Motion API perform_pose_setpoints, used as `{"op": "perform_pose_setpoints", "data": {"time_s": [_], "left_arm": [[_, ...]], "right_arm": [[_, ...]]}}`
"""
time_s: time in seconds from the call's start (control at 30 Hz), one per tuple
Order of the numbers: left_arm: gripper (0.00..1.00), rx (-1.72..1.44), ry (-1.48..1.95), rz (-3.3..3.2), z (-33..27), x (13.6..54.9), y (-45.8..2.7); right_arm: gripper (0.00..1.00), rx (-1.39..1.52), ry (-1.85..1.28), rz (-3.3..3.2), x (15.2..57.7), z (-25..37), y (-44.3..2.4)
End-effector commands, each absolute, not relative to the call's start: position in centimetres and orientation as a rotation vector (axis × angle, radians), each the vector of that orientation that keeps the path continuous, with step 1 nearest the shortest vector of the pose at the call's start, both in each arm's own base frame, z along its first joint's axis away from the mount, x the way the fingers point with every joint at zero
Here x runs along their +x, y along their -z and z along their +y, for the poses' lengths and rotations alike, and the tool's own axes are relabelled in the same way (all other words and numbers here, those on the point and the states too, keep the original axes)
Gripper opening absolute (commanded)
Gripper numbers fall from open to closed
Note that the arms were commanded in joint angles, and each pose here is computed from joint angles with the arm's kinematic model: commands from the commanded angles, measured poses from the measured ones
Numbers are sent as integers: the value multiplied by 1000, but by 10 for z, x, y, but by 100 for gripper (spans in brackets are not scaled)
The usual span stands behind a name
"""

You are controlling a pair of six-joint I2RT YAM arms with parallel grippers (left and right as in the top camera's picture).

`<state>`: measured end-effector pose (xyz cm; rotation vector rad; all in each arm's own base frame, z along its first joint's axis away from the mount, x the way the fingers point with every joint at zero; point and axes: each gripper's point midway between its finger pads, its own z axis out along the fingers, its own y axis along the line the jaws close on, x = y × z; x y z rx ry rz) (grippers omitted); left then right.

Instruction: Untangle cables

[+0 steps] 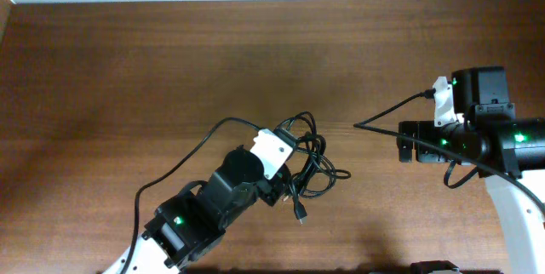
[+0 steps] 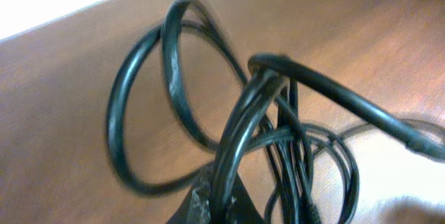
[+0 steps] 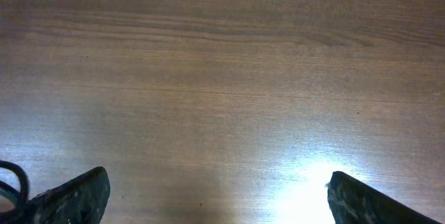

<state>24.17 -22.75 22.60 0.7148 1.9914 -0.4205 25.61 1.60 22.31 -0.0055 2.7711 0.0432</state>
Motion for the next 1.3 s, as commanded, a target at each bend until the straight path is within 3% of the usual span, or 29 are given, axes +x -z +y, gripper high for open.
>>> {"op": "perform_pose_setpoints", "data": {"time_s": [0.0, 0.13, 0.3, 0.43, 0.57, 0.63, 0.7, 0.8, 0.93, 1.0, 1.13, 1.2, 1.23, 1.27], "left_arm": [[0, 719, 518, 1882, -242, 241, -255], [0, 697, 538, 1827, -246, 245, -268], [0, 763, 475, 1619, -253, 252, -304], [0, 690, 482, 1515, -252, 258, -334], [0, 648, 490, 1452, -250, 262, -352], [0, 668, 516, 1435, -254, 258, -355], [0, 745, 590, 1370, -268, 247, -361], [0, 771, 631, 1297, -286, 251, -366], [0, 661, 737, 1164, -289, 250, -403], [0, 631, 811, 1101, -289, 242, -420], [0, 711, 918, 1073, -299, 224, -419], [0, 695, 910, 1064, -297, 225, -423], [0, 665, 889, 1076, -294, 230, -423], [0, 618, 859, 1092, -289, 238, -424]], "right_arm": [[99, 2, -23, 2763, 258, 14, -226], [99, 7, -29, 2728, 266, 15, -229], [99, -75, -343, 2631, 281, 56, -246], [99, -80, -334, 2562, 278, 54, -288], [99, -109, -346, 2430, 250, 56, -368], [99, -337, -511, 2371, 224, 84, -385], [99, -571, -660, 2307, 190, 108, -391], [99, -629, -661, 2264, 168, 110, -397], [99, -634, -672, 2263, 161, 111, -397], [99, -801, -752, 2153, 150, 126, -406], [98, -857, -785, 2115, 145, 131, -408], [87, -864, -817, 2099, 143, 134, -411], [74, -871, -850, 2080, 140, 137, -414], [23, -874, -874, 2070, 138, 140, -416]]}}
